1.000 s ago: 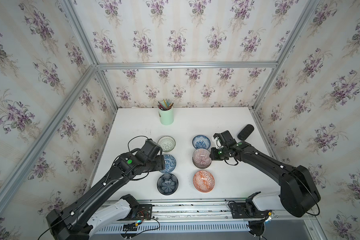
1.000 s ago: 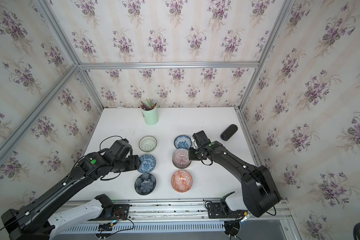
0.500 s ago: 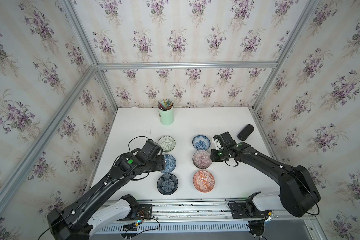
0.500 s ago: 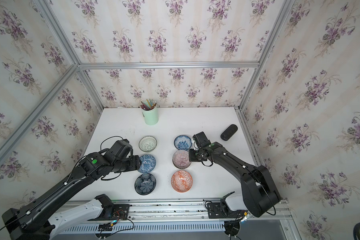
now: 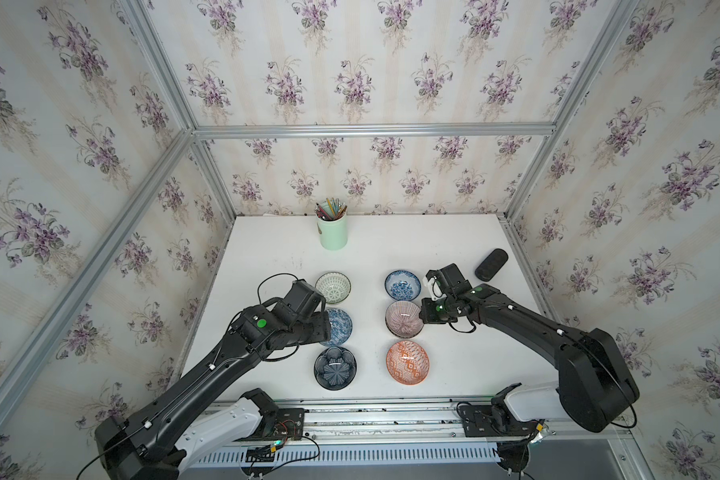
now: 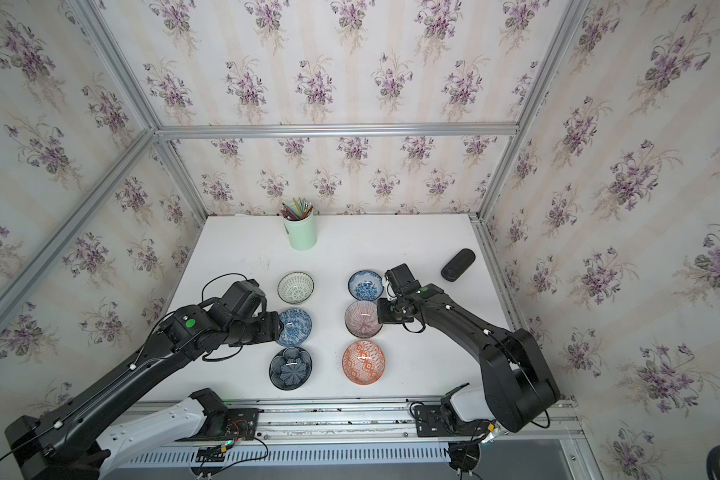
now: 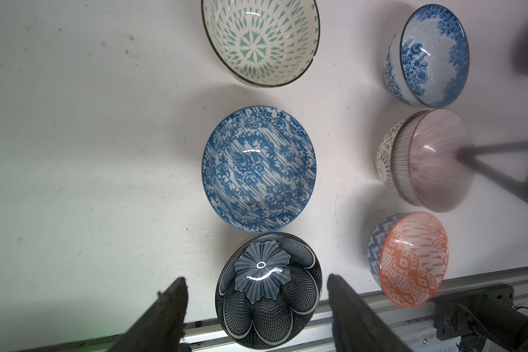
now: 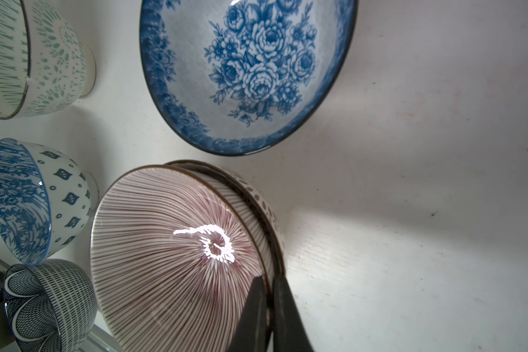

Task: Stack the bowls
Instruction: Place the bowl on the bowl.

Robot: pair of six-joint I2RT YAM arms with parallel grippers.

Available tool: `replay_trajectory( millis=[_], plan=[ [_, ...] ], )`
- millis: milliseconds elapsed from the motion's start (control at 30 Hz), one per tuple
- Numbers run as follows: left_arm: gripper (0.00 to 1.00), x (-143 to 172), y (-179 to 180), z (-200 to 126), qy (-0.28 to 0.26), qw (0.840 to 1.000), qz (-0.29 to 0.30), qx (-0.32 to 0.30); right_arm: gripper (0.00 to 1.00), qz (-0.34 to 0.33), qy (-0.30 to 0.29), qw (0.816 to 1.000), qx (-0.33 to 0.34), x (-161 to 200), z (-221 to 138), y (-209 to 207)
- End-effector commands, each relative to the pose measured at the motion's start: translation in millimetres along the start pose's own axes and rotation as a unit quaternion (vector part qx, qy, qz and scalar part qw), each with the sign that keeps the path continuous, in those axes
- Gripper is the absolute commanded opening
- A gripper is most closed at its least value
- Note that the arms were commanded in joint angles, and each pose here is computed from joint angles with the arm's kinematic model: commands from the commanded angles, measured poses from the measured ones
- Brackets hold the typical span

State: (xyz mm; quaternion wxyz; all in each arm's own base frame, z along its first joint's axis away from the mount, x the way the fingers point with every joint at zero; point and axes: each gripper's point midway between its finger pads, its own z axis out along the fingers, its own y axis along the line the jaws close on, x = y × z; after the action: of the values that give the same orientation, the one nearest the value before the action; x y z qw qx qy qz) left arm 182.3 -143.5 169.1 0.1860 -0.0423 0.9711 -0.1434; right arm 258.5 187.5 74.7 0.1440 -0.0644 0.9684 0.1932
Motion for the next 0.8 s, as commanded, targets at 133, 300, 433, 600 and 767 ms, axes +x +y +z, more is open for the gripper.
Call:
replay_trajectory(
  millis=[133, 300, 433, 600, 767],
  plan=[
    [0.74, -2.4, -2.1, 1.3, -0.004, 1.0, 0.0, 0.004, 0.04, -0.009, -0.003, 1.0, -0.004, -3.0, 1.6, 4.0],
    [0.74, -2.3, -2.3, 2.3, -0.002, 1.0, 0.001, 0.003, 0.05, -0.01, -0.004, 1.0, 0.001, -4.3, 0.3, 2.9],
    [0.74, -2.5, -2.7, 2.3, -0.002, 1.0, 0.001, 0.003, 0.05, -0.01, -0.005, 1.0, 0.005, -5.1, -1.2, 2.2],
    [0.74, -2.6, -3.0, 3.0, 0.0, 1.0, 0.003, 0.001, 0.08, -0.011, -0.006, 1.0, 0.006, -4.7, -2.3, 2.2],
    [0.74, -3.0, -3.8, 4.0, 0.002, 1.0, 0.004, 0.001, 0.13, -0.011, -0.002, 1.0, 0.006, -3.2, 0.1, 1.8]
  ],
)
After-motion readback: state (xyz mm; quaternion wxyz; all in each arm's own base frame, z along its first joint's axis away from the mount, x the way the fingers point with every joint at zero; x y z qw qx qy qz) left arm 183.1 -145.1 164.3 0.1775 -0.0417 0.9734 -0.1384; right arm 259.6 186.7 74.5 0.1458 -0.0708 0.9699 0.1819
